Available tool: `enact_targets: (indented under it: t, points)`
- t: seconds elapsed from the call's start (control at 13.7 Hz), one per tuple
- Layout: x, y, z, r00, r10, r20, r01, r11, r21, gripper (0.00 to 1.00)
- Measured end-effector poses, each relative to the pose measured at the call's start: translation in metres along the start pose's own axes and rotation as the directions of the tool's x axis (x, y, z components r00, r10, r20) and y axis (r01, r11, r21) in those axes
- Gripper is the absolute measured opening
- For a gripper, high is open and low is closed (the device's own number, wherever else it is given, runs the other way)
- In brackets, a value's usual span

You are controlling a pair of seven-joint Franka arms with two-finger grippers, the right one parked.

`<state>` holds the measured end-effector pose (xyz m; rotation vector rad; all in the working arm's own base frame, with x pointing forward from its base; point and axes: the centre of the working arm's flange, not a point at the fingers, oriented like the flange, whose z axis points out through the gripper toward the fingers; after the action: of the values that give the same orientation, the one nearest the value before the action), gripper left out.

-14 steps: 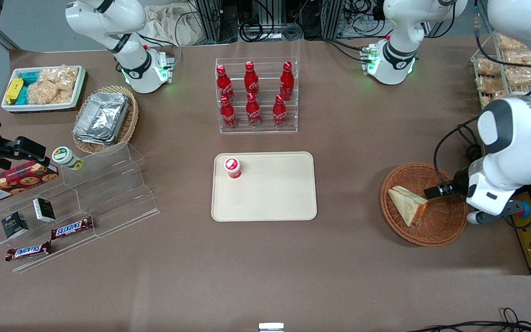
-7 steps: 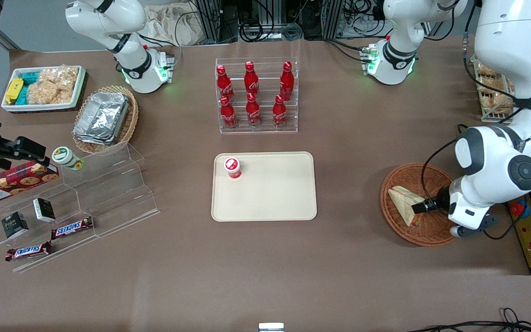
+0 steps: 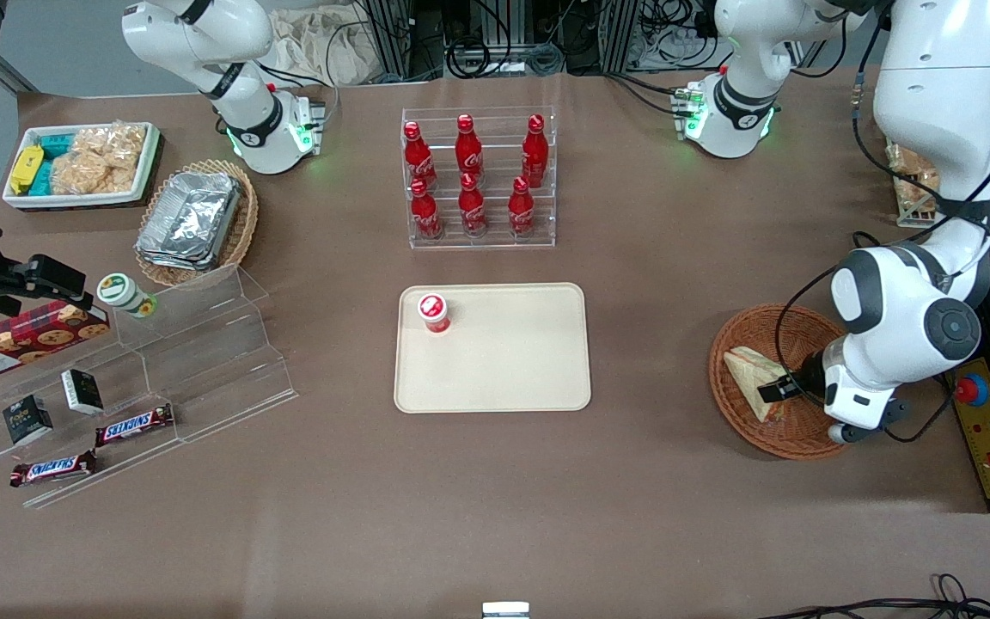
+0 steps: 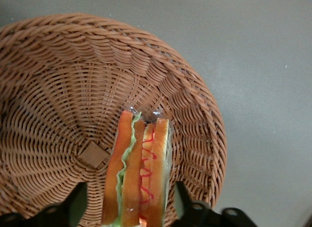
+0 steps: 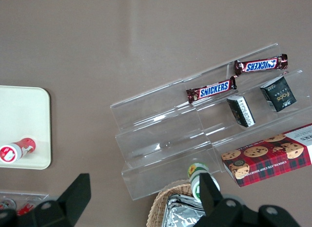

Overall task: Place sandwich from basket to tray
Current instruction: 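Lower the left gripper onto the sandwich and close it, then lift the sandwich out of the basket with the left gripper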

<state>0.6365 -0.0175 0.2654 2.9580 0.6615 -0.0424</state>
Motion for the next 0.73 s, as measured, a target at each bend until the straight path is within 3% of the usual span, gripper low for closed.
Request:
enact_targets:
  t: [0.22, 0.44, 0.73]
  points:
    - [0.001, 0.003, -0.005, 0.999, -0.053, -0.011, 0.053, 0.999, -0.010, 0.41]
    - [0.009, 0.013, -0.042, 0.997, -0.062, -0.056, 0.060, 0.997, -0.039, 0.18]
    - [-0.003, 0.028, -0.152, 1.000, -0.022, -0.019, 0.021, 0.999, -0.033, 0.17]
